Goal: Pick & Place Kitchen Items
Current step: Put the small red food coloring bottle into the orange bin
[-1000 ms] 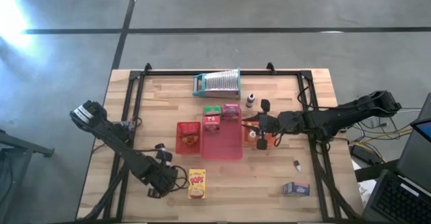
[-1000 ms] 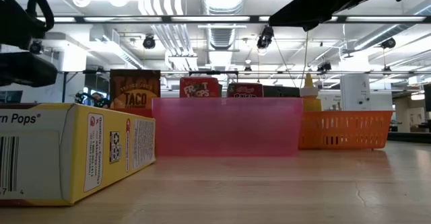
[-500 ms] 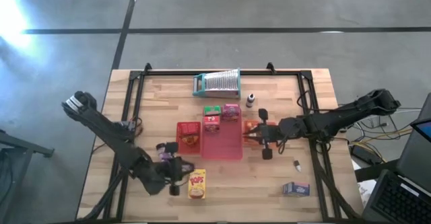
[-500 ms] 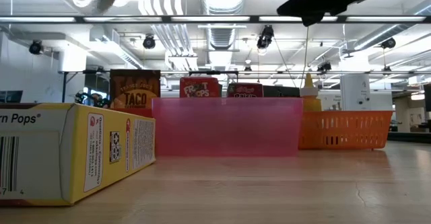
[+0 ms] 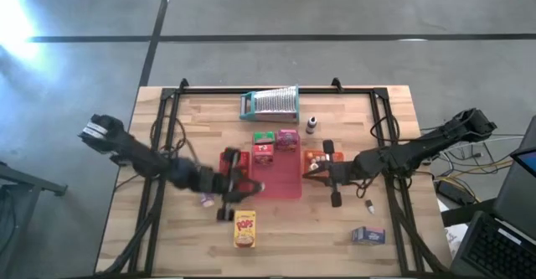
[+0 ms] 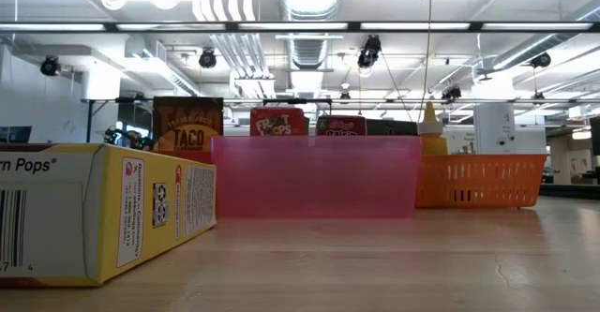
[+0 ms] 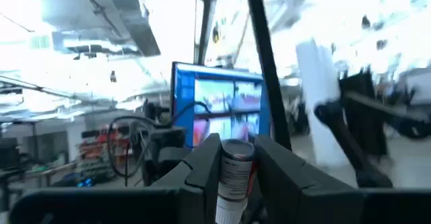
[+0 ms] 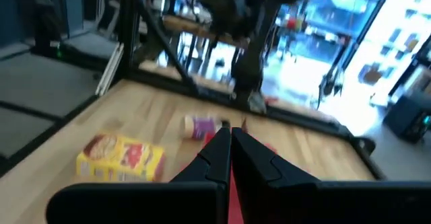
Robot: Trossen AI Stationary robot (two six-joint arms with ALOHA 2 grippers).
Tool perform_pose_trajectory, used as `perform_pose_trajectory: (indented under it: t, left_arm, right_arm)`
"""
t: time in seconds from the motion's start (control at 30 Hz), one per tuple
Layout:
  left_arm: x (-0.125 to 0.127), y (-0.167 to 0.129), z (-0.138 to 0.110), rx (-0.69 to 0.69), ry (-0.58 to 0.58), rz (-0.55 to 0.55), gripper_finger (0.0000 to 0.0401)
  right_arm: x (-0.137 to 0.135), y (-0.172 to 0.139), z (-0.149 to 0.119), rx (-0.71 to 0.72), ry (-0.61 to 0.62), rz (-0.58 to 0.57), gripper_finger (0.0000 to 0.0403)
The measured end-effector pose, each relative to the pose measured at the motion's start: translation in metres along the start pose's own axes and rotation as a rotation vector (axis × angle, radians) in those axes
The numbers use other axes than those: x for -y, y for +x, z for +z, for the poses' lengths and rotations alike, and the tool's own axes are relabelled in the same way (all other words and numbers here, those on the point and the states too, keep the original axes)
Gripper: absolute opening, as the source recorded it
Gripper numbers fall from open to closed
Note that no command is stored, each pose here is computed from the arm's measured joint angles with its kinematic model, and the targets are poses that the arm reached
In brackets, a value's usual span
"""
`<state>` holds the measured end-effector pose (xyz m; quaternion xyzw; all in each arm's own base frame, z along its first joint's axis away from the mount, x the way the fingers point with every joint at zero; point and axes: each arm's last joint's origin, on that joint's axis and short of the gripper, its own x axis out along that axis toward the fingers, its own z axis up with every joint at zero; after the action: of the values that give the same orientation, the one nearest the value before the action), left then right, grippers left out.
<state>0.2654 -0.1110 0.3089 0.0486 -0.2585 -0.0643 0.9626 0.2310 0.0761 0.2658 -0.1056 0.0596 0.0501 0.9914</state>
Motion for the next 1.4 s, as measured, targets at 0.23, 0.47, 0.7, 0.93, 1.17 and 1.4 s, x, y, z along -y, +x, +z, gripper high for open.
perform_pose_trajectory:
  t: [0.23, 0.47, 0.7, 0.93, 1.17, 1.4]
  left_arm:
    - [-0.046, 0.014, -0.022, 0.147, -0.056, -0.079, 0.0088]
    - [-0.057, 0.036, -0.022, 0.320, 0.046, -0.181, 0.0088]
    - [-0.057, 0.077, 0.001, 0.467, 0.200, -0.268, 0.0088]
    - [-0.055, 0.117, 0.006, 0.421, 0.307, -0.402, 0.0088]
    - [-0.049, 0.135, -0.001, 0.237, 0.481, -0.643, 0.0088]
    - [-0.038, 0.139, 0.000, 0.176, 0.563, -0.717, 0.0088]
  right_arm:
    - [-0.001, -0.001, 0.009, 0.088, -0.083, -0.011, 0.0008]
    - [0.005, -0.006, 0.031, 0.311, -0.223, -0.098, 0.0008]
    - [0.008, -0.011, 0.060, 0.493, -0.202, -0.069, 0.0008]
    - [0.008, -0.010, 0.086, 0.516, -0.116, 0.119, 0.0025]
    - [0.004, -0.010, 0.101, 0.381, 0.107, 0.376, 0.0091]
    - [-0.010, -0.009, 0.085, 0.271, 0.100, 0.445, 0.0146]
